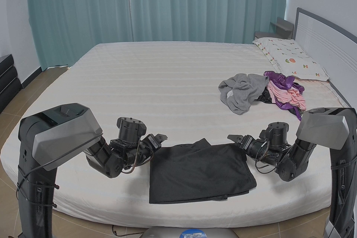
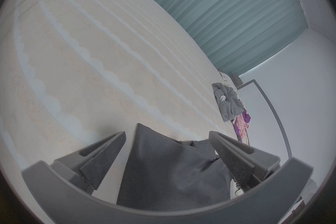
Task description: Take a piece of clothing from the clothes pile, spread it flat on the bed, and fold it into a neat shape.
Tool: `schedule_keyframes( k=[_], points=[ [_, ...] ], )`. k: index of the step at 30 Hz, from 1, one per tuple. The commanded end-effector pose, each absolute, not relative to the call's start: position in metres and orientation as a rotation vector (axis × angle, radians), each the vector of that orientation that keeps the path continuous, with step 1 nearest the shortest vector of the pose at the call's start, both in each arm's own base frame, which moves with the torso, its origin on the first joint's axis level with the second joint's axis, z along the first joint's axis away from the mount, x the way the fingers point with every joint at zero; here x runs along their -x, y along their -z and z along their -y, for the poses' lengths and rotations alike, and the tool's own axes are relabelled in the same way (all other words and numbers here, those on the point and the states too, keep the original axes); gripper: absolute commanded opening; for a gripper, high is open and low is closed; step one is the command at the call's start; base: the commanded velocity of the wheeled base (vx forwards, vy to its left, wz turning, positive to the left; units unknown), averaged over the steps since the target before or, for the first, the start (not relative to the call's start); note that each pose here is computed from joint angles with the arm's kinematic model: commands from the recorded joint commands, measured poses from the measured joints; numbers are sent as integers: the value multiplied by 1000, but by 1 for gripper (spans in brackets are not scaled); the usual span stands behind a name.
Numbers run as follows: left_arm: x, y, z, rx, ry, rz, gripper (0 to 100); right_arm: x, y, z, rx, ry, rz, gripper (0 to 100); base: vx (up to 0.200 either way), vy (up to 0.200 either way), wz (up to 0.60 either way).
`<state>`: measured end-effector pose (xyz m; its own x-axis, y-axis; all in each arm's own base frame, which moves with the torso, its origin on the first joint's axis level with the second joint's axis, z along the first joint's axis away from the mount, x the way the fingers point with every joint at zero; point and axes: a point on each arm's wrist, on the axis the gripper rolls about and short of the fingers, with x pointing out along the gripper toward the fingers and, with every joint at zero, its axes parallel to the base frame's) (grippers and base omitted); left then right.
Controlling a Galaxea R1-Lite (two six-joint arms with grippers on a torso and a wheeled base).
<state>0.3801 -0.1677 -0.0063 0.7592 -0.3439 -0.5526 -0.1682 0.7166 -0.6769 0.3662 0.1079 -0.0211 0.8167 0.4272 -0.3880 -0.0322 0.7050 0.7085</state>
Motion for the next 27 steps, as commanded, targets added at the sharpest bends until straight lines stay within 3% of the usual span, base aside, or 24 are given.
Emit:
schedule_keyframes(
  k=[1, 3, 4, 20, 21, 27],
  points=[
    [-383, 17, 172, 772, 94, -727, 100, -367, 25, -111, -750, -274, -576, 100, 0, 0, 0],
    [-384, 19, 172, 769, 81, -721, 100, -368, 26, -110, -751, -274, -576, 100, 0, 0, 0],
    [-384, 20, 173, 767, 81, -722, 0, -367, 26, -111, -751, -275, -577, 100, 0, 0, 0],
    [-382, 28, 178, 740, 11, -681, 0, -375, 33, -104, -755, -246, -567, 100, 0, 0, 0],
    [-382, 27, 178, 740, 11, -679, 0, -376, 33, -103, -756, -246, -564, 0, 0, 0, 0],
    [-382, 27, 177, 740, 9, -680, 0, -381, 38, -102, -757, -234, -562, 0, 0, 0, 0]
  ],
)
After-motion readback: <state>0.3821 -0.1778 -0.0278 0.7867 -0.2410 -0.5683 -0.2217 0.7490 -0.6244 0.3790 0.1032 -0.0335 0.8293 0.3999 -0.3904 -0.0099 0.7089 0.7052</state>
